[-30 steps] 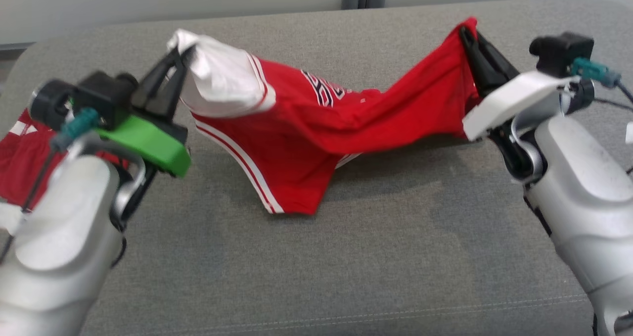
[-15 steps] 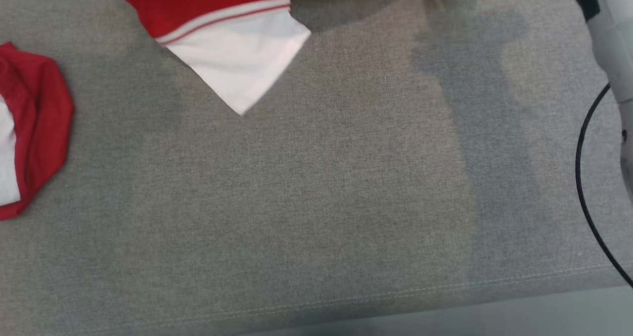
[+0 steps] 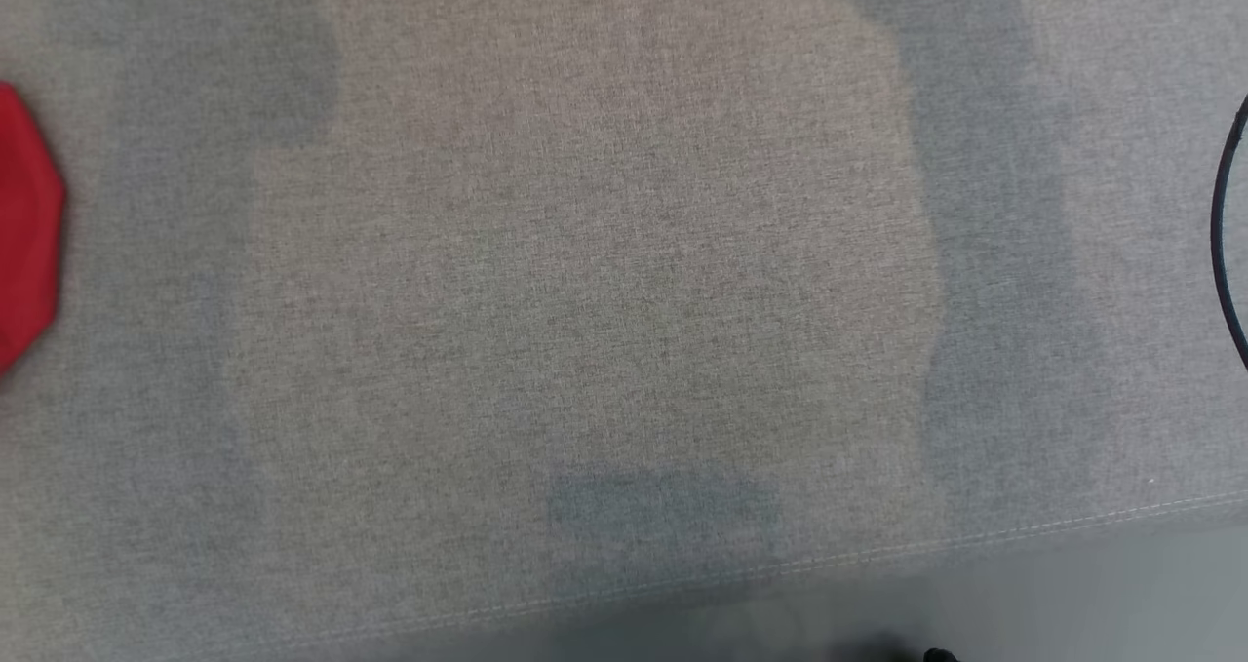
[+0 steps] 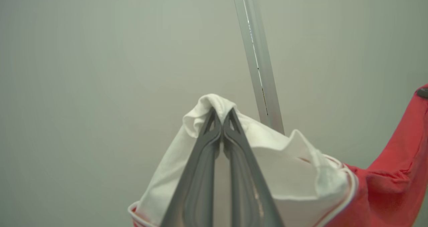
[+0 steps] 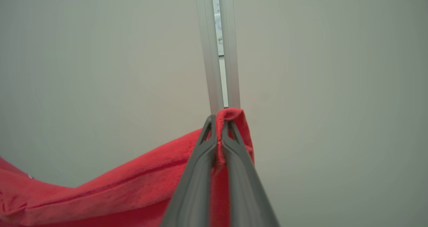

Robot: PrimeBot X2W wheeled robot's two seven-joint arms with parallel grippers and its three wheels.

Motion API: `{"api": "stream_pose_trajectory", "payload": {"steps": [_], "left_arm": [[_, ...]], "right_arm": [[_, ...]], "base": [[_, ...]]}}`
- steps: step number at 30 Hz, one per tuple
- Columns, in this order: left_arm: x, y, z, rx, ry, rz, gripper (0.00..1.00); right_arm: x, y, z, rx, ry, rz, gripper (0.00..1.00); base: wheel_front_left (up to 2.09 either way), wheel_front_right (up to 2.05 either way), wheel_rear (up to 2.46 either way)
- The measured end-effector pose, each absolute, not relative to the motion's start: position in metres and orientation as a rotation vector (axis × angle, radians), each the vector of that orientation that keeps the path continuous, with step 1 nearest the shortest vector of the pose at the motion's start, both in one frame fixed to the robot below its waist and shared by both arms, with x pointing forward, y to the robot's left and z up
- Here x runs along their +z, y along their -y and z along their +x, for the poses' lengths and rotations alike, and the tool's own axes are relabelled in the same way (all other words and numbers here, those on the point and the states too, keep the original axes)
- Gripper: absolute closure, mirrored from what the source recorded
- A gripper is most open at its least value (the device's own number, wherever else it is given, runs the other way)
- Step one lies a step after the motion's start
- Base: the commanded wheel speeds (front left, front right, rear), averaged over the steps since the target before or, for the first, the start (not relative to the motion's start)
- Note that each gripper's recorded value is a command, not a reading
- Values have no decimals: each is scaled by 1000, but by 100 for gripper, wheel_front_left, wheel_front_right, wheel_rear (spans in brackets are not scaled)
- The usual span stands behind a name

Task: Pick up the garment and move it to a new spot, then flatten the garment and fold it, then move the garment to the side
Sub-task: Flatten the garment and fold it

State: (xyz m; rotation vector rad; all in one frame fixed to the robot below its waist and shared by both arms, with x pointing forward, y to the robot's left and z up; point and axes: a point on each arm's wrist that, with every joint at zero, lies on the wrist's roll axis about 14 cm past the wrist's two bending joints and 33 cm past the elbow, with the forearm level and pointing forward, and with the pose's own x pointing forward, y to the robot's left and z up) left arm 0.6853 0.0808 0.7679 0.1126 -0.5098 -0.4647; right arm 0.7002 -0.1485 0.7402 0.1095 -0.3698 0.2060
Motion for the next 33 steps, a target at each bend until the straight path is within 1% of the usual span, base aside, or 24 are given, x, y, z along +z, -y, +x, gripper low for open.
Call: {"api": "stream_pose_trajectory", "payload": {"steps": [4, 7, 10, 13, 17, 21, 27, 33], "left_arm": [[742, -80, 698, -467, 484, 80, 100], [708, -80, 707, -469, 440, 54, 100], [671, -79, 709, -478, 376, 3, 100], [655, -78, 702, -485, 358, -34, 100], [616, -87, 682, -462, 286, -100, 100], [607, -105, 651, -408, 288, -190, 100], [566, -115, 586, -367, 216, -263, 100], [548, -121, 529, -316, 174, -325, 100]], "right_arm": [[711, 148, 712, 207, 336, 118, 100], [672, 145, 716, 217, 276, 146, 100], [642, 138, 712, 243, 233, 163, 100], [620, 129, 699, 279, 201, 184, 100], [584, 131, 671, 297, 129, 228, 100], [561, 131, 638, 317, 82, 295, 100], [521, 136, 580, 319, -9, 352, 100], [497, 133, 529, 325, -61, 391, 100]], "base": [[0, 0, 0], [0, 0, 0], [0, 0, 0], [0, 0, 0], [0, 0, 0], [0, 0, 0], [0, 0, 0], [0, 0, 0]]}}
